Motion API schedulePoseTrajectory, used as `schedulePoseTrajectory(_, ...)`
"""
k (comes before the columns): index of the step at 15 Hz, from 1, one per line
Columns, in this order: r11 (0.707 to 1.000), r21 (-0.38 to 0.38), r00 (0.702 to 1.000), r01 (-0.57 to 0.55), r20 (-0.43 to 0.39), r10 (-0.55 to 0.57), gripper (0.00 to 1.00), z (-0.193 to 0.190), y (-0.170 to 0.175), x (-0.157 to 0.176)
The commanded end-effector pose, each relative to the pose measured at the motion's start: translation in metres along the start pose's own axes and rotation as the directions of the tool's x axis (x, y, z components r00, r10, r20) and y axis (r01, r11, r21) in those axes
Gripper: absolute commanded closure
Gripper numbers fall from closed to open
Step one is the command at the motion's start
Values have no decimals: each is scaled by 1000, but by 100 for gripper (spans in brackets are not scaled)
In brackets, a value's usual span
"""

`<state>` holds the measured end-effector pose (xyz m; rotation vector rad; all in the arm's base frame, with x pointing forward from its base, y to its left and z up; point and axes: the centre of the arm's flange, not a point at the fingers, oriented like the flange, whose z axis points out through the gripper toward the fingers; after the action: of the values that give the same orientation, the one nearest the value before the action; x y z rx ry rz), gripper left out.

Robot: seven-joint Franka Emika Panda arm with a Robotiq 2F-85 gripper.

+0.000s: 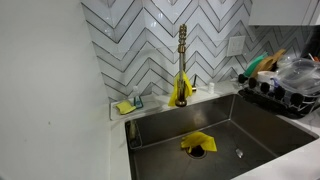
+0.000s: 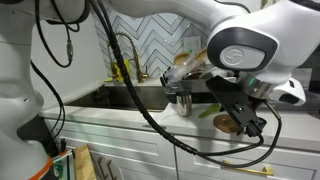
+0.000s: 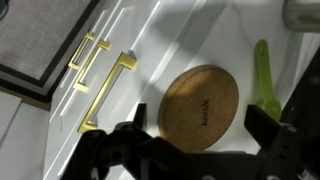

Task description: Remove the metal cup from the teacup pad and put it on the counter top, pick up the teacup pad on the counter top and put it on top of the metal cup

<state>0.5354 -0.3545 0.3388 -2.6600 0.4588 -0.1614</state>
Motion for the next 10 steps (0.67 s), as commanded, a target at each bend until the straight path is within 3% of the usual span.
schedulePoseTrajectory(1,996,60,998,-65,30,63,0,13,14,18)
schedulePoseTrajectory(4,993,55,993,-102,60,99,0,21,21,21)
schedulePoseTrajectory(5,992,52,991,-116,75,112,19,25,24,21)
schedulePoseTrajectory(10,985,55,982,-163,105,157,57,29,30,23)
